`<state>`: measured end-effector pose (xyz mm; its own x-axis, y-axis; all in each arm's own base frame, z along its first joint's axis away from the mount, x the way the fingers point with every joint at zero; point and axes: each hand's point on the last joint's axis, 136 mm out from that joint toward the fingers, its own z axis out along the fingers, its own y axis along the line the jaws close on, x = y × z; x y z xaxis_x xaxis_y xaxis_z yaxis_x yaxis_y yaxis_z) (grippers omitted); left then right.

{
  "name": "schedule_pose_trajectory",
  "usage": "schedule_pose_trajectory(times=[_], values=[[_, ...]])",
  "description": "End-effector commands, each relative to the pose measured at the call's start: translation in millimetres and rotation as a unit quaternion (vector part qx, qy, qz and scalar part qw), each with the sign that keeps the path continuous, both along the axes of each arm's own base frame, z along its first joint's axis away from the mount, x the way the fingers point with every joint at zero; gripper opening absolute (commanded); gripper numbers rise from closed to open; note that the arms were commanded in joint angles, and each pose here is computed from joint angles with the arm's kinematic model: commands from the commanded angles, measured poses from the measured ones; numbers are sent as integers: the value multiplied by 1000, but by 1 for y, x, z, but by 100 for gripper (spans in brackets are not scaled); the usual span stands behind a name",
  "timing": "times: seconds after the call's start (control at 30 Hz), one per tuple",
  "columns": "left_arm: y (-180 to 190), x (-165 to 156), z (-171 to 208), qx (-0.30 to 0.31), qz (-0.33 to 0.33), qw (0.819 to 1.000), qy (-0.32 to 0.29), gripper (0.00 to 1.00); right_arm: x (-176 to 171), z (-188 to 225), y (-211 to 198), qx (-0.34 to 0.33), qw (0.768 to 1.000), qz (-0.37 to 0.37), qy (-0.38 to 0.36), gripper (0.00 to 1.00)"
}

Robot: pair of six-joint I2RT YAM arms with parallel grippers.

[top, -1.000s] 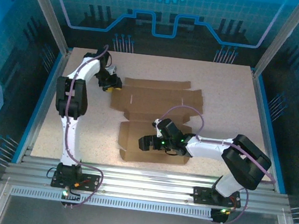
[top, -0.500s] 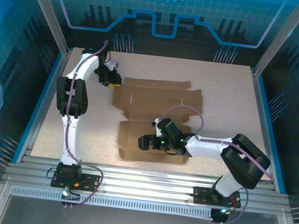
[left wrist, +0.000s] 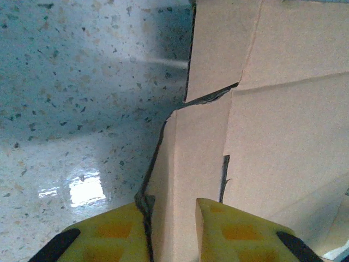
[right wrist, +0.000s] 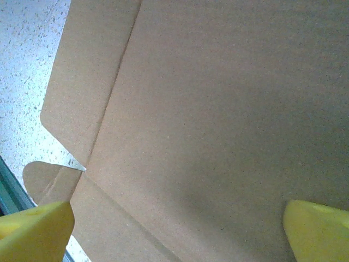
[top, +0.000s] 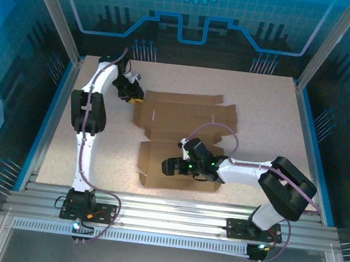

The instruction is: Fold the paper box

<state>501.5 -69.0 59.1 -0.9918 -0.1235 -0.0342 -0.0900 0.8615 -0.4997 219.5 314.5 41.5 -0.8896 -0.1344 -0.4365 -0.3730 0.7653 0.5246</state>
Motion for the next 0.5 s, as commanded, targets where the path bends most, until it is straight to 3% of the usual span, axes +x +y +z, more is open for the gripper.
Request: schedule_pose_trajectory(times=[0.0, 0.4, 0.47], values=[[2, -10, -5, -12, -7, 999, 30, 25, -11, -30, -16, -41, 998, -8, 43, 100], [1, -6, 0, -3, -6, 1000, 21, 12, -11, -32, -15, -44, 998, -6, 47, 100], [-4, -5, 7, -6, -9, 1000, 12, 5, -11, -32, -14, -45, 998, -9, 49, 100]])
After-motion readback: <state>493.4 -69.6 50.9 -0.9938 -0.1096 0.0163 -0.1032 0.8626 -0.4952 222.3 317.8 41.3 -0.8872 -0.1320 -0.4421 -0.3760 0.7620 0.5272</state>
